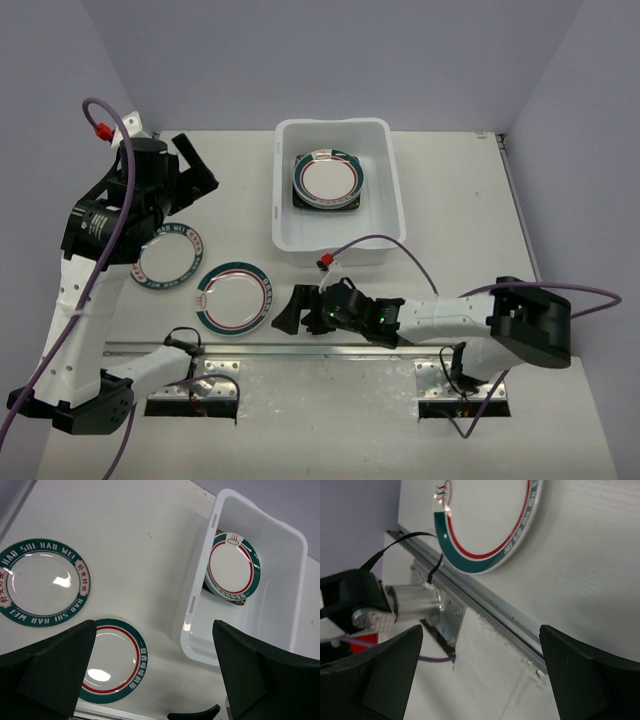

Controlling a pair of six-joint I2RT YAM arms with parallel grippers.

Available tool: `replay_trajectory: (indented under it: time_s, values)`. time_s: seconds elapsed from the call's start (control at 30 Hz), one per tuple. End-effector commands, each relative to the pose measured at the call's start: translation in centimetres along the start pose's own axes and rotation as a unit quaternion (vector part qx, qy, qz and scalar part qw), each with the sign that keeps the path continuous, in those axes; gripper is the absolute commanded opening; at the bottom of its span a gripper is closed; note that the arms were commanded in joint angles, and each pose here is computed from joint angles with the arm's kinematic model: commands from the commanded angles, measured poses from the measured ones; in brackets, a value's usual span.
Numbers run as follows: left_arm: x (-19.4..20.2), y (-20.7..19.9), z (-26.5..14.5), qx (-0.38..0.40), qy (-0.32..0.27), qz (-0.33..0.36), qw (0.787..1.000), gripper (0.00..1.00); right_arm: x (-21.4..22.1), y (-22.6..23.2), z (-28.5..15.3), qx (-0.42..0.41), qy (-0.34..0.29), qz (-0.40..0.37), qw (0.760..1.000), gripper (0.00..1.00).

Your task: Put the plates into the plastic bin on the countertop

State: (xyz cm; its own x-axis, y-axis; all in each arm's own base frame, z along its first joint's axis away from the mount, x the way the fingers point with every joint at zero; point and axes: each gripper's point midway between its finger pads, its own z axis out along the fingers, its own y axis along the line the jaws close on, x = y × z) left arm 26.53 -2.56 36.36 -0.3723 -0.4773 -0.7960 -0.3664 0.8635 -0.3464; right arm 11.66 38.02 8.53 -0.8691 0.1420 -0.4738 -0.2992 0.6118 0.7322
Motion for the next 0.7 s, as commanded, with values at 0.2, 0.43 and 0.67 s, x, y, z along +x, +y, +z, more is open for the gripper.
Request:
replay_trajectory:
  time_s: [0.2, 0.43, 0.67]
  values:
    - [0.9, -1.6, -1.4, 0.069, 0.014, -0.016, 0.997, 1.00, -1.8, -2.1, 7.9, 0.061, -0.086, 0.161, 0.981, 0.87]
    - [1.6, -1.8, -1.3, 0.075, 0.020, 0.000, 0.997, 1.00, 1.2, -7.0, 11.3, 0.141, -0.074, 0.231, 0.960, 0.65]
    - [2.3, -2.5, -1.3, 0.080, 0.024, 0.027, 0.996, 1.00, 2.7, -9.7, 11.9, 0.171, -0.071, 0.282, 0.942, 0.15]
